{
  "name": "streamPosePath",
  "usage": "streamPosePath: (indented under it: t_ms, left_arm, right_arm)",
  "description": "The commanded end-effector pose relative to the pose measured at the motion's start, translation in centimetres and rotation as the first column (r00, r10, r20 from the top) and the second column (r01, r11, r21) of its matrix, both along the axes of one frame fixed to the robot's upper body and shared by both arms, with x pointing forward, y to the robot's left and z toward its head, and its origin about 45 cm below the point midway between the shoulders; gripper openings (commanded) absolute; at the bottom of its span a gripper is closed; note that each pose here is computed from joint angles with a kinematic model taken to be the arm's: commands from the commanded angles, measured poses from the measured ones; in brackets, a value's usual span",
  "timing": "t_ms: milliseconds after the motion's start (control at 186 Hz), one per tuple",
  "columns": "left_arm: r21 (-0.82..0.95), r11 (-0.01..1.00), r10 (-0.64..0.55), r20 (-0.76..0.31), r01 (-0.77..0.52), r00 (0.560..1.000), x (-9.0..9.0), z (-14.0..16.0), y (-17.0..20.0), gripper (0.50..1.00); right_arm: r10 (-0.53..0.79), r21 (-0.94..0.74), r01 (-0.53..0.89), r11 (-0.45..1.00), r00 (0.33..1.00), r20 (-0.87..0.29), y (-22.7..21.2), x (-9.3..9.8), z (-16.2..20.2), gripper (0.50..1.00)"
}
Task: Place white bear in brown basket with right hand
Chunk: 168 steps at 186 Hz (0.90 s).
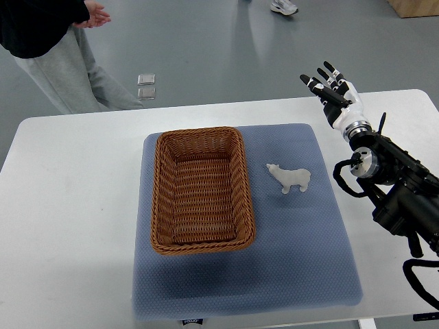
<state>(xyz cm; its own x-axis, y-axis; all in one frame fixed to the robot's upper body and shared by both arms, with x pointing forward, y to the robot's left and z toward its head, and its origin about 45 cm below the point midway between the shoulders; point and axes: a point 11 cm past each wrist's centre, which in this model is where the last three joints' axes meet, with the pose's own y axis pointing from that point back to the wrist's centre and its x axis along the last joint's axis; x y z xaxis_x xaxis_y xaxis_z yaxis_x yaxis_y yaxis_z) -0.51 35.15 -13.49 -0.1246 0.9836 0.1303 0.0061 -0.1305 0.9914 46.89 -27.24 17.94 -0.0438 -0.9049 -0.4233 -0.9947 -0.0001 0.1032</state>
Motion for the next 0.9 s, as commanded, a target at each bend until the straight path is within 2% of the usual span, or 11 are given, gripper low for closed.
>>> streamPosePath:
  t_ms: [0,895]
  left_arm:
    - [0.0,1.0,0.0,0.0,0.0,1.0,0.0,0.0,-0.01,1.0]
    - [0.003,1.0,0.0,0.0,0.0,1.0,-0.01,0.01,0.06,1.0]
  right_arm:
    - [0.001,-0.001,-0.001,1.0,1.0,0.0,0.02,0.04,0.06,0.924]
    - [-0.002,-0.004,0.002,1.0,1.0,0.001,-0.18,0.04,0.07,0.924]
